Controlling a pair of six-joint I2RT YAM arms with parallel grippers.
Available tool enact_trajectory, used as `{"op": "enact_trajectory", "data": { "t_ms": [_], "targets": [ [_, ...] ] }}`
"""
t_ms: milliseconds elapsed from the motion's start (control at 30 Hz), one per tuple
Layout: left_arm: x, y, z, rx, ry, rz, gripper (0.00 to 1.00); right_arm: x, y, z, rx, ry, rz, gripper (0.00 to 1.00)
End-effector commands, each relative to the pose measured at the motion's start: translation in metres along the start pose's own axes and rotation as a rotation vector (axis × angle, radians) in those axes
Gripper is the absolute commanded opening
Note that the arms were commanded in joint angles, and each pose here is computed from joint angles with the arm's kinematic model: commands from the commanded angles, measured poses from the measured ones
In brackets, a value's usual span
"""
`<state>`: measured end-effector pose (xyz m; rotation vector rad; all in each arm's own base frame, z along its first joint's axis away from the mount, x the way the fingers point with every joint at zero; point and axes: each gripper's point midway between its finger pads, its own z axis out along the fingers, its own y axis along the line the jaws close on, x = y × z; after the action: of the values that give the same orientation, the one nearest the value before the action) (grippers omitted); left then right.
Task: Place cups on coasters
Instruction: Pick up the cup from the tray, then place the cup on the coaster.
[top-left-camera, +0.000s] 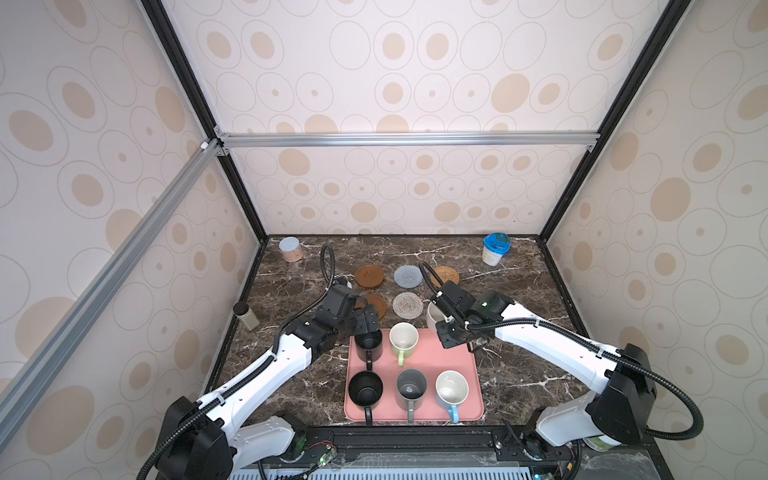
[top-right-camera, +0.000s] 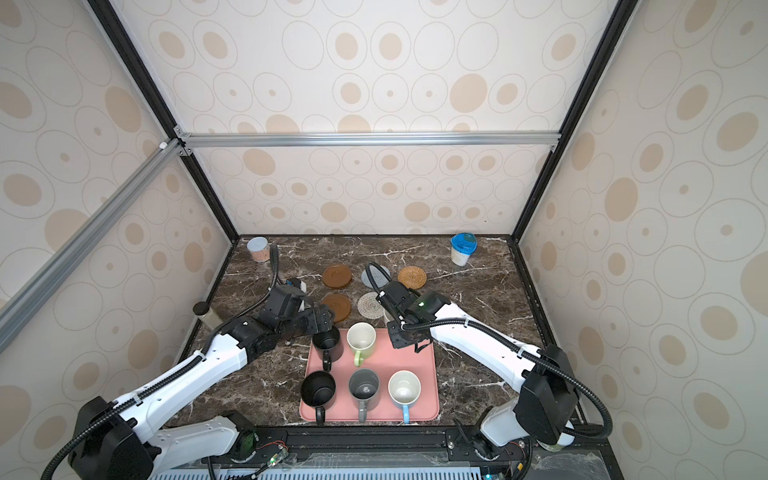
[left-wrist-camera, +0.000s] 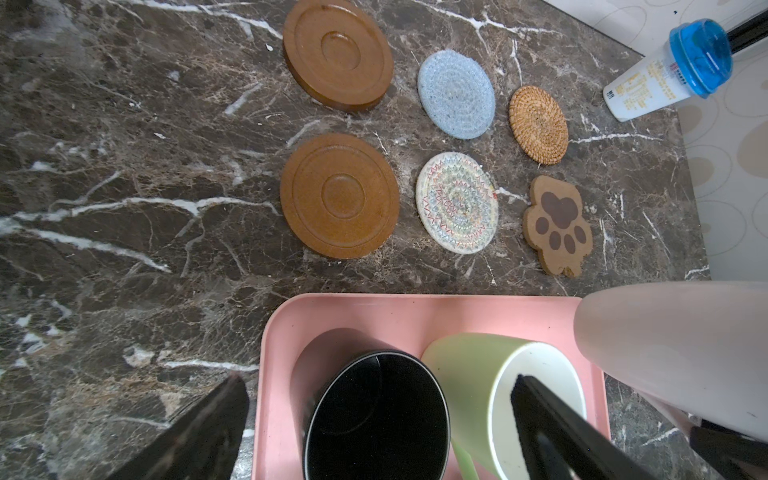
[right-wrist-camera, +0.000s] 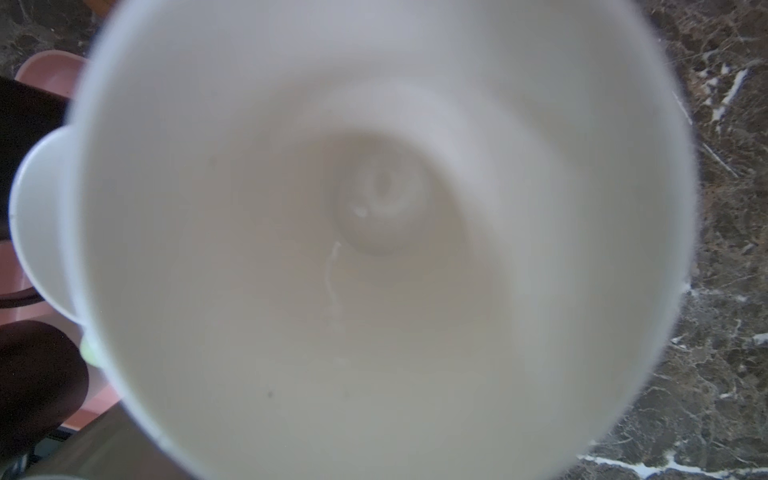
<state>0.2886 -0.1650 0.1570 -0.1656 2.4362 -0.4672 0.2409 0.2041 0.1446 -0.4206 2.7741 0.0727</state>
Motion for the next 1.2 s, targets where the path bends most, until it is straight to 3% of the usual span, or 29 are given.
{"op": "enact_trajectory", "data": {
  "t_ms": [0,567,1167],
  "targets": [
    [-0.004,-0.003,-0.004,0.008,-0.024,-0.01,1.0,-0.014,-0.005,-0.009,0.013,-0.029,-0.012,0.07],
    [-0.012,-0.009,-0.005,0.016,-0.037,0.007,1.0,-0.048,-0.031,0.002,-0.052,0.007,-0.06,0.07],
    [-0.024,-0.024,0.005,0.058,-0.055,0.029,1.0,-0.149,-0.088,0.036,-0.07,-0.033,-0.077,0.07]
  ]
}}
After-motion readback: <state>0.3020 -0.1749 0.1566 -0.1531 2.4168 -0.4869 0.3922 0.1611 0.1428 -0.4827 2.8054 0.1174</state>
